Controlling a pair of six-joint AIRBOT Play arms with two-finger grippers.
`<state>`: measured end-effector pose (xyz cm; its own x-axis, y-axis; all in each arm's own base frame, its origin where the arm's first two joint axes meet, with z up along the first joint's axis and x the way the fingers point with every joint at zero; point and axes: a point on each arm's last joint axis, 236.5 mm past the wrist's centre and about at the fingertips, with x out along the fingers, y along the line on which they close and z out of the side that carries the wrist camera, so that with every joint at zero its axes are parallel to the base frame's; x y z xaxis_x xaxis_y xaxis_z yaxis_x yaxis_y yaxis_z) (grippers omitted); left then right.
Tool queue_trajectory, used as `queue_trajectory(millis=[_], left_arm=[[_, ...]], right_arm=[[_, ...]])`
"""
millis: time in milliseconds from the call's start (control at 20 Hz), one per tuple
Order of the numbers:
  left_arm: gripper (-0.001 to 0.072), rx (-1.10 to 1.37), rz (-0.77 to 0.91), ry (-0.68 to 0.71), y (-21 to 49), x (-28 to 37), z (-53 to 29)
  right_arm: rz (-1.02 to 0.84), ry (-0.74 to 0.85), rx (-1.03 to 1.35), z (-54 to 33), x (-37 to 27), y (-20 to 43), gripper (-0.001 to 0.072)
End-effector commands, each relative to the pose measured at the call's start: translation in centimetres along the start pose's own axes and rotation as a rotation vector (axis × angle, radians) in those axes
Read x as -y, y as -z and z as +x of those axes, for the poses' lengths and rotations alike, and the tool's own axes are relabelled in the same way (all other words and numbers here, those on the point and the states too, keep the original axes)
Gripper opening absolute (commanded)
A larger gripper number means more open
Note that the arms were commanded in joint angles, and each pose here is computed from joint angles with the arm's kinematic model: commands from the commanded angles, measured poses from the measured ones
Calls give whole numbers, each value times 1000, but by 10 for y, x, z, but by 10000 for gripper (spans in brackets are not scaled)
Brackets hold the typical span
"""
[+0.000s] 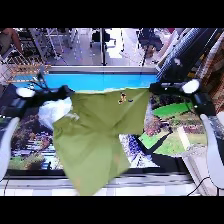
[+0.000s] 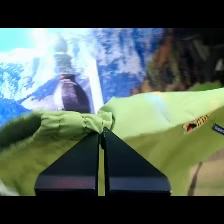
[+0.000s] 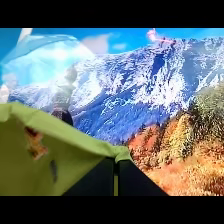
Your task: Fold the clothes and pants, and hang the long-sleeved shirts on hangers.
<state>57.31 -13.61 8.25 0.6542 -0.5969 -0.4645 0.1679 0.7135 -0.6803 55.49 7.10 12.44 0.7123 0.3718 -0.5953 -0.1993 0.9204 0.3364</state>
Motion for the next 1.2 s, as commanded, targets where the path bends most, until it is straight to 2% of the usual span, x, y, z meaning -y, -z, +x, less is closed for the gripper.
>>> queue_trajectory(millis=[0,150,350,450,750,950,1000,1050,1100,1150], left_arm=[[1,-23,-130,11,5,-43,49],[0,-131,-120,92,3,-37,15],[0,-386,-136,128,40,-65,-53],[0,-541,-134,69,70,-94,-87],[1,-872,-81,-271,132,-183,-155],[1,-976,-131,-293,164,-192,-166],[11,-1011,-136,-328,172,-200,-173],[106,-1041,-140,-374,176,-208,-182],[250,-1067,-126,-437,177,-219,-193],[286,-1089,-115,-503,176,-230,-204]], right_arm=[[-2,-10,-37,14,1,8,9],[-53,-144,-208,-31,-58,35,9],[-98,-285,-527,-86,-135,129,9],[-124,-336,-637,-108,-171,182,9],[-207,-453,-1033,-154,-243,374,9],[-285,-410,-1165,-158,-248,466,10],[-297,-409,-1161,-154,-249,472,52],[-303,-433,-1148,-153,-253,471,217],[-289,-452,-1145,-155,-255,464,382],[-267,-455,-1143,-158,-252,455,506]])
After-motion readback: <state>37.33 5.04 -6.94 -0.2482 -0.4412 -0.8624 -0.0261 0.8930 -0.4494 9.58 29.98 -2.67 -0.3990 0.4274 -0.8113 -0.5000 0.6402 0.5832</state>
